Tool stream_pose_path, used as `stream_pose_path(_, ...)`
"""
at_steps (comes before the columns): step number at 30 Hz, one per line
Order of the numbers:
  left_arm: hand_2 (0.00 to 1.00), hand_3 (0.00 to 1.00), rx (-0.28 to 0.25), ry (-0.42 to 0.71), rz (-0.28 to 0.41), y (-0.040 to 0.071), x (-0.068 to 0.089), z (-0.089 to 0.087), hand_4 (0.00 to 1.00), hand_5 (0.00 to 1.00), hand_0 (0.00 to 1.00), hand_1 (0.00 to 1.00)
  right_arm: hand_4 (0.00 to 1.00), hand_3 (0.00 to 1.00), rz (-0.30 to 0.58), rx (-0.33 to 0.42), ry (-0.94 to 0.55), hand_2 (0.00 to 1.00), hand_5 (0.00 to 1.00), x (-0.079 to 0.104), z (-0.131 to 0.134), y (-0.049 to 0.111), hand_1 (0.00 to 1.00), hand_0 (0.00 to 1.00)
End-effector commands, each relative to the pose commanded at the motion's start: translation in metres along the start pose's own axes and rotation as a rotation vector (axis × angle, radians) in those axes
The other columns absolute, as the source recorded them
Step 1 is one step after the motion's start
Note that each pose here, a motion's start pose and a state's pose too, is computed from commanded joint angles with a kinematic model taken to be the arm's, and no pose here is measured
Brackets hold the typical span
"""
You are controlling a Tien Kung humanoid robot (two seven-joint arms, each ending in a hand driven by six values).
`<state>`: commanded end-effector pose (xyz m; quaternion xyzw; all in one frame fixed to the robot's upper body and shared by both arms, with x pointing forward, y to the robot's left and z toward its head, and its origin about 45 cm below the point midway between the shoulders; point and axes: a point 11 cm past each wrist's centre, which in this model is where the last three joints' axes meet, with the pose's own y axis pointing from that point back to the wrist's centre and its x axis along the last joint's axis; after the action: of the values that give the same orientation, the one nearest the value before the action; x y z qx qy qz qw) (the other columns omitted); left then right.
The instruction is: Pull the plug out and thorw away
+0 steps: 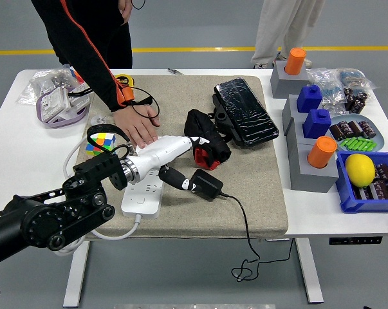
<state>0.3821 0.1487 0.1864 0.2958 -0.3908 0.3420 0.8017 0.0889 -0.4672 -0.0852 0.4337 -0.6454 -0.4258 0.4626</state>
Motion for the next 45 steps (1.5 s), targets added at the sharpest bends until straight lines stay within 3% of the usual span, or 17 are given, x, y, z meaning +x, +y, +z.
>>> stream_pose_path(3,0.851,0.867,0.004,0.031,0.029,0.013,0.018,0.003,0.998,0.275,0.697,0.854,0.998,0.601,0.001,-0.002,-0.001,0.685,0.473,0.001,0.001,0.000,0.677,0.643)
stream_pose_path(4,0.735,0.846,0.009,0.042,0.033,0.019,0.022,0.003,0.998,0.121,0.540,0.706,0.998,0.601,0.002,-0.004,-0.002,0.685,0.473,0.001,0.002,0.000,0.677,0.639)
stream_pose_path(9,0.735,0.846,0.007,0.058,0.031,0.042,0.034,0.007,0.998,0.121,0.540,0.706,0.998,0.601,0.003,-0.005,-0.002,0.685,0.473,0.002,0.003,0.000,0.677,0.639)
stream_pose_path(10,0.392,0.607,0.010,0.054,0.024,0.047,0.034,0.006,0.662,0.002,0.255,0.355,0.998,0.601,0.003,-0.004,-0.002,0.685,0.473,0.002,0.003,0.000,0.677,0.641)
stream_pose_path(15,0.392,0.607,0.054,0.055,-0.033,0.067,0.025,-0.001,0.662,0.002,0.255,0.355,0.998,0.601,0.003,-0.001,-0.001,0.685,0.473,0.002,0.002,0.000,0.677,0.641)
stream_pose_path(16,0.242,0.551,0.066,0.061,-0.045,0.071,0.023,-0.002,0.639,0.002,0.160,0.204,0.998,0.601,0.003,0.000,-0.001,0.685,0.473,0.002,0.001,0.000,0.677,0.641)
stream_pose_path(21,0.242,0.551,0.160,0.073,-0.128,0.093,0.015,-0.011,0.639,0.002,0.160,0.204,0.998,0.601,0.004,0.001,-0.003,0.685,0.473,0.003,0.001,0.000,0.677,0.641)
stream_pose_path(22,0.145,0.603,0.195,0.069,-0.150,0.098,0.013,-0.016,0.456,0.002,0.088,0.096,0.998,0.601,0.005,0.001,-0.003,0.685,0.474,0.003,0.000,0.000,0.677,0.641)
stream_pose_path(24,0.145,0.603,0.261,0.063,-0.183,0.107,0.010,-0.025,0.456,0.002,0.088,0.096,0.998,0.601,0.006,0.001,-0.004,0.685,0.474,0.004,0.000,0.001,0.677,0.641)
stream_pose_path(27,0.145,0.603,0.317,0.063,-0.213,0.117,0.005,-0.033,0.456,0.002,0.088,0.096,0.998,0.601,0.008,-0.001,-0.002,0.685,0.474,0.005,0.001,0.001,0.677,0.641)
stream_pose_path(28,0.125,0.740,0.323,0.064,-0.217,0.118,0.004,-0.034,0.449,0.002,0.067,0.075,0.998,0.601,0.008,-0.001,-0.001,0.686,0.473,0.005,0.001,0.001,0.678,0.641)
stream_pose_path(30,0.125,0.740,0.340,0.067,-0.233,0.122,0.002,-0.035,0.449,0.002,0.067,0.075,0.998,0.601,0.008,-0.001,0.001,0.686,0.473,0.005,0.001,0.001,0.678,0.641)
stream_pose_path(38,0.122,0.751,0.372,0.074,-0.269,0.128,-0.008,-0.040,0.440,0.002,0.064,0.071,0.998,0.601,0.010,-0.003,0.005,0.685,0.473,0.006,0.003,0.001,0.677,0.641)
stream_pose_path(45,0.119,0.750,0.361,0.090,-0.285,0.128,-0.013,-0.035,0.446,0.002,0.061,0.067,0.998,0.601,0.009,-0.004,0.000,0.685,0.474,0.006,0.004,0.001,0.677,0.641)
